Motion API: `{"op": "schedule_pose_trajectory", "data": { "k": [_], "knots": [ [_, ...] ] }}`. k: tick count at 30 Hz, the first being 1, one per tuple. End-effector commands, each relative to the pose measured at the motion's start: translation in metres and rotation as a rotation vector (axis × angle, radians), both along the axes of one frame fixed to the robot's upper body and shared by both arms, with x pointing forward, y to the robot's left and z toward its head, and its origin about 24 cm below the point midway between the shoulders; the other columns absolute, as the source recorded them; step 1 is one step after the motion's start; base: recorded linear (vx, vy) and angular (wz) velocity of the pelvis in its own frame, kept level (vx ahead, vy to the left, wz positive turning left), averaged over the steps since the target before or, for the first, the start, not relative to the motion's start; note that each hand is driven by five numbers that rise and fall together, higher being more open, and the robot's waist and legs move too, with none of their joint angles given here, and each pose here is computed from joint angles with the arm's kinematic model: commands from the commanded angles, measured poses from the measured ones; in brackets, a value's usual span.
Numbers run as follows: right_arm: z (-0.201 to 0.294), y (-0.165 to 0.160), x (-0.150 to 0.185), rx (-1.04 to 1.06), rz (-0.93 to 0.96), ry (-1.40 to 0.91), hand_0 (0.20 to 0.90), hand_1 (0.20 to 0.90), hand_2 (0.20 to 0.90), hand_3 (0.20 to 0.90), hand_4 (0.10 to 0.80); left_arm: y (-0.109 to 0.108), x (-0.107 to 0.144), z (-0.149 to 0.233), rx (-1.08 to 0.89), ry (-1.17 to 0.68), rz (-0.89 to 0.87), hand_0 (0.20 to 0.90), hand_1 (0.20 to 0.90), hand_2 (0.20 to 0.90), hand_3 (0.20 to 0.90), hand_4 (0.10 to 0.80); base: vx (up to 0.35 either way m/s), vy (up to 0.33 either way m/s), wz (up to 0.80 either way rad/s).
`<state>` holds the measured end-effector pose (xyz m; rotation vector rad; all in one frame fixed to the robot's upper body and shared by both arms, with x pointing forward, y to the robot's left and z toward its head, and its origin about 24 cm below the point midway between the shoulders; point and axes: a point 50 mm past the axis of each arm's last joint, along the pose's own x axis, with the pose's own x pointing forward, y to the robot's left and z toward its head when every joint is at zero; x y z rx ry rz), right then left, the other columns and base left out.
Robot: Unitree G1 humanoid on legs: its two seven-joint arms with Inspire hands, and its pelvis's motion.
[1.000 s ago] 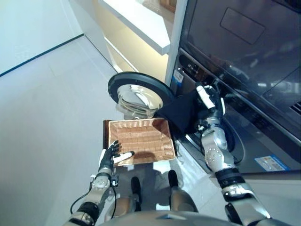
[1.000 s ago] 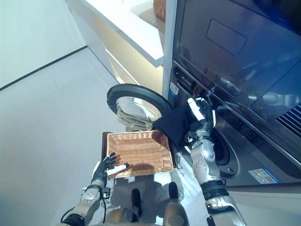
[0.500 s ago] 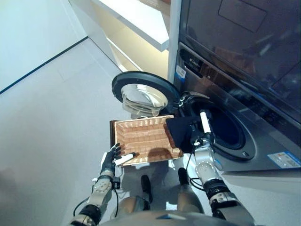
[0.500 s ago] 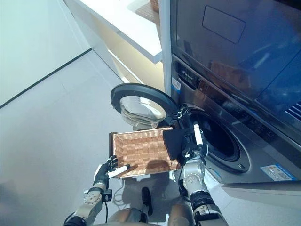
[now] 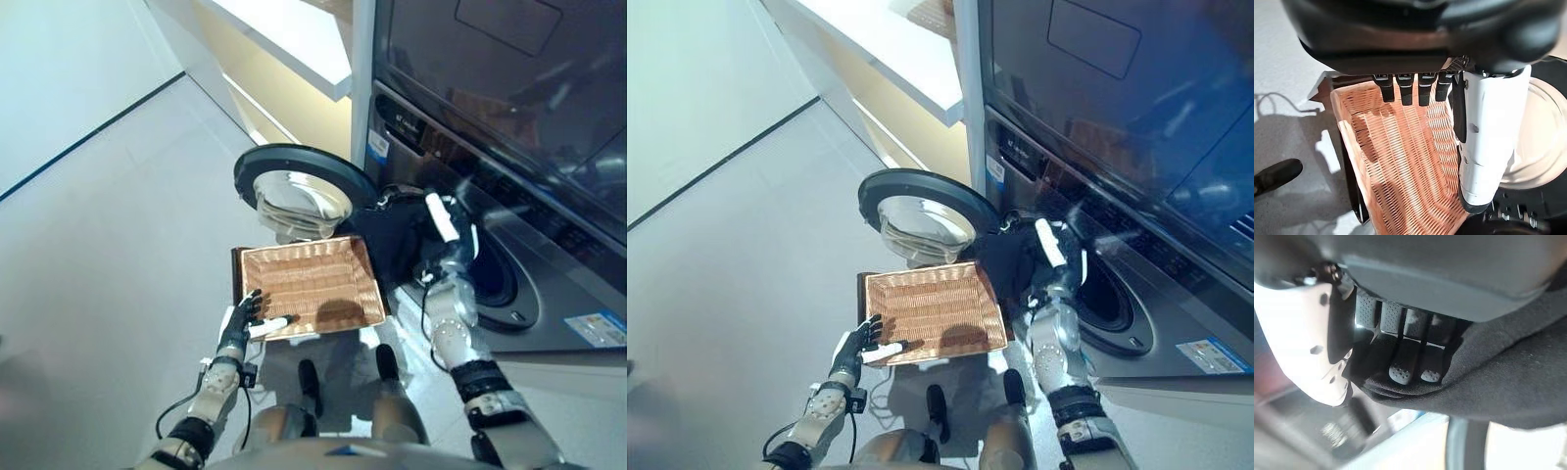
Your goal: Pick up the clothes and place them into the washing machine
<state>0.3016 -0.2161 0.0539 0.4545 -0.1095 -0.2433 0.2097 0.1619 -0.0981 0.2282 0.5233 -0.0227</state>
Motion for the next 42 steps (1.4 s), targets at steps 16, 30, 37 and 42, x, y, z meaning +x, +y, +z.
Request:
{"op": "schedule_pose_trajectory", "data": {
  "k": [16,30,37,42],
  "knots": [
    [0.147,0.004,0.051,-0.501,0.103,-0.393,0.200,0.200,0.200,0.200,0.300,0.025,0.035,0.030,0.212,-0.145,-0.156,0.900,0.900,0.900,0.900,0.800,0.049,-0.004,0.02],
    [0.136,0.022,0.062,-0.805,0.095,-0.296,0.200,0.200,0.200,0.200,0.300,0.034,0.052,0.046,0.294,-0.212,-0.166,0.900,0.900,0.900,0.900,0.800,0.008,0.004,-0.01],
    [0.136,0.033,0.075,-0.891,0.105,-0.256,0.200,0.200,0.200,0.200,0.300,0.035,0.077,0.071,0.379,-0.300,-0.233,0.900,0.900,0.900,0.900,0.800,-0.035,0.018,-0.08],
    [0.141,0.044,0.082,-0.919,0.142,-0.251,0.200,0.200,0.200,0.200,0.300,0.030,0.102,0.097,0.421,-0.374,-0.279,0.900,0.900,0.900,0.900,0.800,-0.032,0.005,-0.03]
  ]
}}
